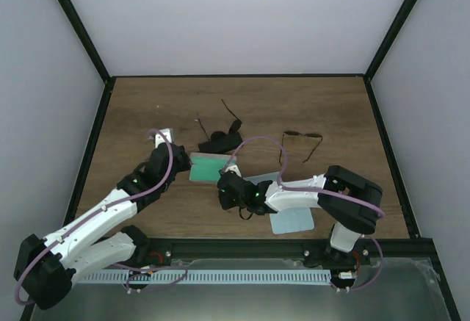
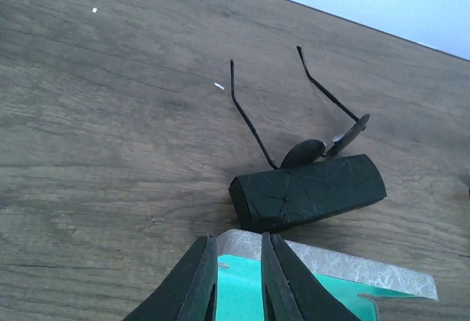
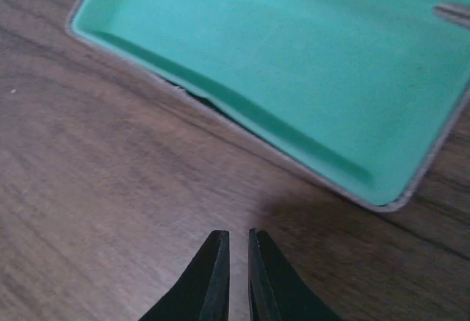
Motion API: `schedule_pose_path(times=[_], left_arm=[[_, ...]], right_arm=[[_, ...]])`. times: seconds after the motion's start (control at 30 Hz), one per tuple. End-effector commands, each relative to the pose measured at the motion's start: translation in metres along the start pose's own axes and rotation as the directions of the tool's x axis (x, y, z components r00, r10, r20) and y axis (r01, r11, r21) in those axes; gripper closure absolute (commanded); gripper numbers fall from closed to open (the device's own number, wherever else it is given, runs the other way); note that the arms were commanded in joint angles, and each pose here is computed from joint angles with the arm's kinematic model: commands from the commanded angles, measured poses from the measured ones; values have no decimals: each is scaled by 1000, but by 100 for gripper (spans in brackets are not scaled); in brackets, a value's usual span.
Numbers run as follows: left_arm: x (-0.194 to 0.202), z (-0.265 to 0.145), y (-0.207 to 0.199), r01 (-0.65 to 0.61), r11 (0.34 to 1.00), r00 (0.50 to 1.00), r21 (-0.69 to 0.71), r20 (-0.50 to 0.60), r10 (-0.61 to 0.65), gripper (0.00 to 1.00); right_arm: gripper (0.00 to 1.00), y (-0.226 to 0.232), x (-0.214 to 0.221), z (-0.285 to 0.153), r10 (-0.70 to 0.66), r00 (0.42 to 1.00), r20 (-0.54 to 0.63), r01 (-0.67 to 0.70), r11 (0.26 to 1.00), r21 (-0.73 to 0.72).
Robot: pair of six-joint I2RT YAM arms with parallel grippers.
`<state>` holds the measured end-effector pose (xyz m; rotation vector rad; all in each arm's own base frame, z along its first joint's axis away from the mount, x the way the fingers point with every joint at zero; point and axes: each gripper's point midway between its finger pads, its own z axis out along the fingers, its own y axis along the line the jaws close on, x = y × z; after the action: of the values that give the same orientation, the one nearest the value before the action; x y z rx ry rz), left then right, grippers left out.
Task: Organize the sunglasses
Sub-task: Adjust the sunglasses case at the center of the board.
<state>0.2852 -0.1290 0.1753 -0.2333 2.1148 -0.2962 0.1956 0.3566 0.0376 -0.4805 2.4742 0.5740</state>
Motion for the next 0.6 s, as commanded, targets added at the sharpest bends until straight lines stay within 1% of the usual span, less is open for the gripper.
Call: schedule_pose_path(times=[0.0, 0.27, 0.57], left_arm=[[-2, -4, 4, 10, 1000, 1000, 0, 18, -10, 81], [-2, -5, 2, 13, 1000, 1000, 17, 16, -13, 80], [-2, -5, 1, 11, 1000, 1000, 22, 19, -12, 78]], right_arm=[[91, -21, -12, 3, 40, 999, 26, -42, 996, 79], [91, -39, -33, 26, 47, 999, 27, -50, 988, 149], [91, -30, -40, 41, 31, 999, 21, -33, 992, 122]])
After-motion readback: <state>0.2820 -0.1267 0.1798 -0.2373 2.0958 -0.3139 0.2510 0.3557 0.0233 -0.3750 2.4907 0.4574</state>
